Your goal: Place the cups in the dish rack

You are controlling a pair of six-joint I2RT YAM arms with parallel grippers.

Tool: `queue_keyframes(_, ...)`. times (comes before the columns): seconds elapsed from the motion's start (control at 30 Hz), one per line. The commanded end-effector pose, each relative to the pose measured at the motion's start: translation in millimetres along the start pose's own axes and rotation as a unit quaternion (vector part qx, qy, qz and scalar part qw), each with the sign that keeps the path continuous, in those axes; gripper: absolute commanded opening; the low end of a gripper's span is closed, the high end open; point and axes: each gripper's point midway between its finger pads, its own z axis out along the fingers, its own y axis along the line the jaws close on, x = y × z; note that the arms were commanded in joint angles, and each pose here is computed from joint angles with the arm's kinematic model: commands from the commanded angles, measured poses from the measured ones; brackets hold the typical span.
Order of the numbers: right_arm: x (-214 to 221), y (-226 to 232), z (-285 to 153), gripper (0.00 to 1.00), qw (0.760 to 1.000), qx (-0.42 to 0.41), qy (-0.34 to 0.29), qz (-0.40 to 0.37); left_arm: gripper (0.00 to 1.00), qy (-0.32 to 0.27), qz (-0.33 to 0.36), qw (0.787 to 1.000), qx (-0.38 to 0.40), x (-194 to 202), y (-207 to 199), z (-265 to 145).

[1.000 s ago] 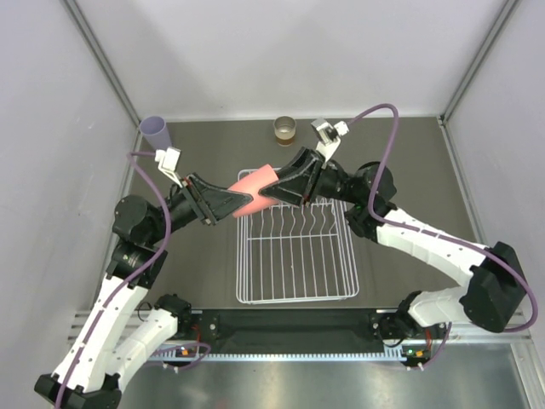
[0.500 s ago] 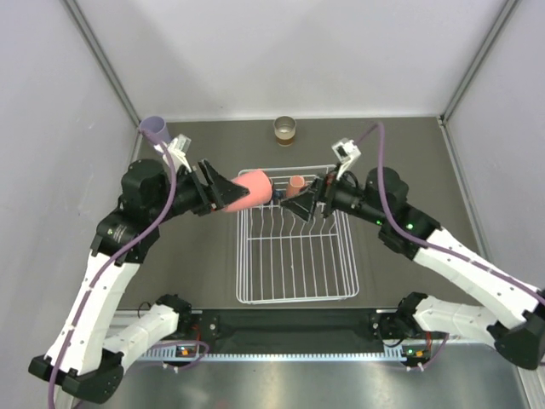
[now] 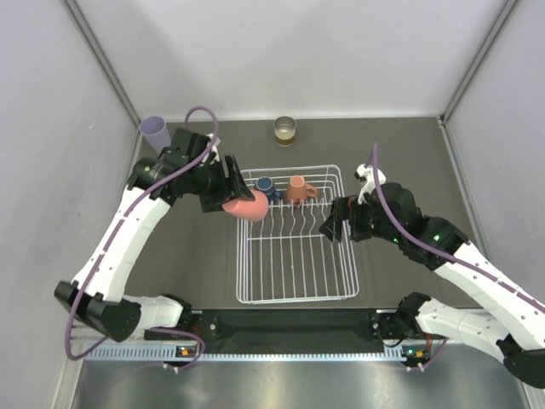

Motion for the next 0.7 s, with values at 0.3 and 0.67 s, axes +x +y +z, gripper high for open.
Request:
queue_keyframes(0.3,23.6,-33.0,-19.9,1.00,0.997,0.067,0.034,-0.020,0.00,0.108,-0.001,0.987,-0.122,35.2,5.7,28.8)
queue_keyframes(0.67,37.8,-40.3,-18.3,1.00,0.997,0.064,0.038,-0.033,0.00,0.131,-0.058,0.970,-0.196,51.0,28.5,63.2)
